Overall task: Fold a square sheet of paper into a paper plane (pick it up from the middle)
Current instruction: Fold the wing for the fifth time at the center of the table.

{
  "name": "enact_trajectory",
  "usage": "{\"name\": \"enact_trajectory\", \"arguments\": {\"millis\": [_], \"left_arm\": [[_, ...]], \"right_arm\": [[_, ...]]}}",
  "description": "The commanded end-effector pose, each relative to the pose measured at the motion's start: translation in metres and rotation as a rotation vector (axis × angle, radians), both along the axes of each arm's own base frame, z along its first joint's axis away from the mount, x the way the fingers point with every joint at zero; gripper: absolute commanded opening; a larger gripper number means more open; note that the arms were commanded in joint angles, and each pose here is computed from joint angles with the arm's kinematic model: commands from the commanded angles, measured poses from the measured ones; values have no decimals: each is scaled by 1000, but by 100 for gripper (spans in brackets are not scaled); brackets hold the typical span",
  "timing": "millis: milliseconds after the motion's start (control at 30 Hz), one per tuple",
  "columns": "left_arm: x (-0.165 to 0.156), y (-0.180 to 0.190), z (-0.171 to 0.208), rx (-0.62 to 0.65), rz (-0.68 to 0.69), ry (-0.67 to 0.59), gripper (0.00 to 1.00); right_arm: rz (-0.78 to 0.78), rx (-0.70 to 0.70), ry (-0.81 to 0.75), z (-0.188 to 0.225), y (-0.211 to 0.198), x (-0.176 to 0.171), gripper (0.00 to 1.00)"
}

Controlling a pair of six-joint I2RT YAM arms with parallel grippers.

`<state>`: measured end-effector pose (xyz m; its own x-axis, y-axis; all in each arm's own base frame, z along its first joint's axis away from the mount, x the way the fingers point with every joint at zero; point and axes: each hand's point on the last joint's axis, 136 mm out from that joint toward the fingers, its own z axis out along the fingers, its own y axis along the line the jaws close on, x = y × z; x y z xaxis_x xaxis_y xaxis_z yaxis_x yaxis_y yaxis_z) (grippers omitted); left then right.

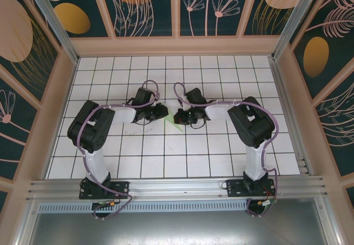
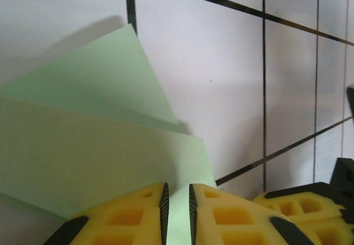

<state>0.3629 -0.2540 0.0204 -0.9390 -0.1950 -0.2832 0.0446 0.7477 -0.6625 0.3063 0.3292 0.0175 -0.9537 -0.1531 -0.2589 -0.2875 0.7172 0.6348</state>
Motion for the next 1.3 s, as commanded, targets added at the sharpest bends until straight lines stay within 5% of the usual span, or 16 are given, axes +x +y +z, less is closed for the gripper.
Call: {"name": "enact_trajectory", "arguments": {"millis": [0,367,833,1267], "left_arm": [[3,12,-17,79,-1,-9,20],[19,35,-25,188,26,-33,20],[50,95,-35,133,197,17,20],[73,109,10,131,249,-72,21]], "right_arm": [[3,-165,90,-47,-26,-22,0],[24,-202,124,-58,-40,-36,0],[28,-203,137,-62,-42,-42,0],[9,-128,97,-39,-27,-28,0]]}}
